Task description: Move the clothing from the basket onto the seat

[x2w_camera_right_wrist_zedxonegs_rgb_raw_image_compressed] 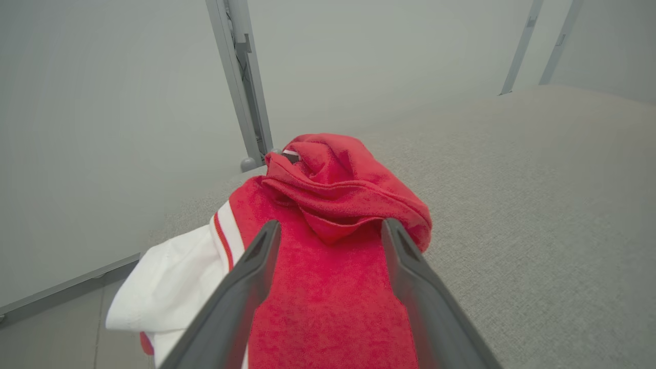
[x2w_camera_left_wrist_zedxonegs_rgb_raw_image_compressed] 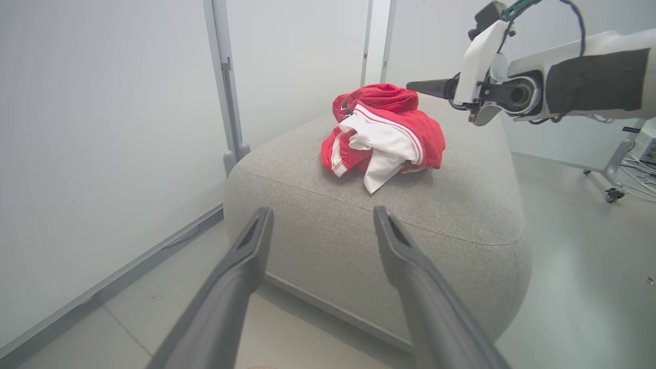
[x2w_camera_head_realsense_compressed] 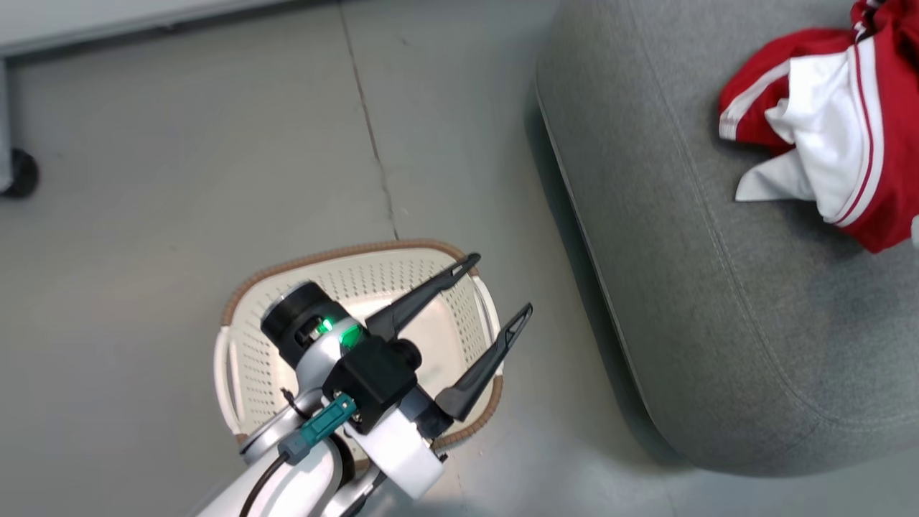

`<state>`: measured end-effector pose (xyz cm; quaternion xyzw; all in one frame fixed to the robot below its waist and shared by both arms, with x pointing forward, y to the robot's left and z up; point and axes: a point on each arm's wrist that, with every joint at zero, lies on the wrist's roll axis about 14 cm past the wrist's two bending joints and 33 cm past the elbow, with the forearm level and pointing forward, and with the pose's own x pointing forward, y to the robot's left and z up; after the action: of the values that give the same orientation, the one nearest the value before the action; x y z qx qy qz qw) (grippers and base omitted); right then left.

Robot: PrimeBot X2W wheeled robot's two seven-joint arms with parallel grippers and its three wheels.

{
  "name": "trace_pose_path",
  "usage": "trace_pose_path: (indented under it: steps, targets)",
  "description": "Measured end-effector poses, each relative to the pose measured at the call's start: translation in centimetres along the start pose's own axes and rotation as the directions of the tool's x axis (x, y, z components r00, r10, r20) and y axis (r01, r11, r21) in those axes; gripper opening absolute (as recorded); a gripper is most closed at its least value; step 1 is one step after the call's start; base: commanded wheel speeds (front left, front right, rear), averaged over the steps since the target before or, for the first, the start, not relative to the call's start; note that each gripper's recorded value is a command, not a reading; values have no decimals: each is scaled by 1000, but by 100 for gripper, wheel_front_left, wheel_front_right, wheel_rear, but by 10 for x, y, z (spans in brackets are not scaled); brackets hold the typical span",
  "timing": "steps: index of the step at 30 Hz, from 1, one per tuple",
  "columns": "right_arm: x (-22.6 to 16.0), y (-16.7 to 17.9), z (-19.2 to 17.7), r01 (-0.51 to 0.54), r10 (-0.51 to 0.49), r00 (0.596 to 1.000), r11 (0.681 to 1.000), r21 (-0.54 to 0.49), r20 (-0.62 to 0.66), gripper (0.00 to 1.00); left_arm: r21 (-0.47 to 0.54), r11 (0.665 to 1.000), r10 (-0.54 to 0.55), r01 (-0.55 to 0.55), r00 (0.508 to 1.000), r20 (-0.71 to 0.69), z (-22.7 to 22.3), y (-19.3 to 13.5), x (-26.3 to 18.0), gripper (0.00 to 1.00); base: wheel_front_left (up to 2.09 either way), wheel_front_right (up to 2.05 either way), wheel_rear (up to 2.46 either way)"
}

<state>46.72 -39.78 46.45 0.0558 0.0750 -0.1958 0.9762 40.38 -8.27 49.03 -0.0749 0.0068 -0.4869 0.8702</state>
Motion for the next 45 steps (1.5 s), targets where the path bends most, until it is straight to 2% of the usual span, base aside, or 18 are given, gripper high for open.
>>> trace_pose_path:
  steps: [3,9,10,13,21,22,23,24,26,27,32,38,41,45]
  targets:
    - [-12,13,11,-49,49,998,999,-3,42,100,-1,998,57,-57,998,4,7,0,-12,100,0,0,0]
    - [-39,65,24,-188,187,975,982,2,123,100,8,974,224,-225,974,43,26,19,-40,100,0,0,0]
    - [-48,85,27,-238,235,960,971,0,152,100,9,956,291,-292,955,61,33,29,-52,100,0,0,0]
    - [-63,120,36,-315,308,932,949,3,190,100,6,918,395,-397,915,84,41,47,-73,100,0,0,0]
    - [-110,182,57,-449,435,865,894,-3,251,100,-19,787,609,-617,771,185,74,87,-126,100,0,0,0]
    - [-116,186,59,-461,447,858,887,-4,254,100,-27,769,630,-639,750,201,79,92,-132,100,0,0,0]
    - [-116,186,59,-461,447,858,887,-4,254,100,-27,769,630,-639,750,201,79,92,-132,100,0,0,0]
    - [-127,194,60,-484,469,846,875,-6,254,100,-40,727,676,-685,706,211,82,99,-149,100,0,0,0]
    - [-139,203,57,-510,495,834,860,-3,244,100,-51,688,715,-724,664,217,84,104,-165,100,0,0,0]
    - [-139,203,57,-510,495,834,860,-3,244,100,-51,688,715,-724,664,217,84,104,-165,100,0,0,0]
    - [-161,214,49,-552,538,813,834,3,222,100,-76,610,779,-788,579,241,92,113,-200,100,0,0,0]
    - [-175,215,43,-565,553,807,825,-2,206,100,-84,525,828,-847,486,279,103,120,-236,100,0,0,0]
    - [-180,213,40,-565,554,809,825,0,194,100,-77,499,841,-863,460,286,103,119,-249,100,0,0,0]
    - [-184,211,37,-564,554,811,826,1,187,100,-61,496,843,-866,464,273,97,115,-258,100,0,0,0]
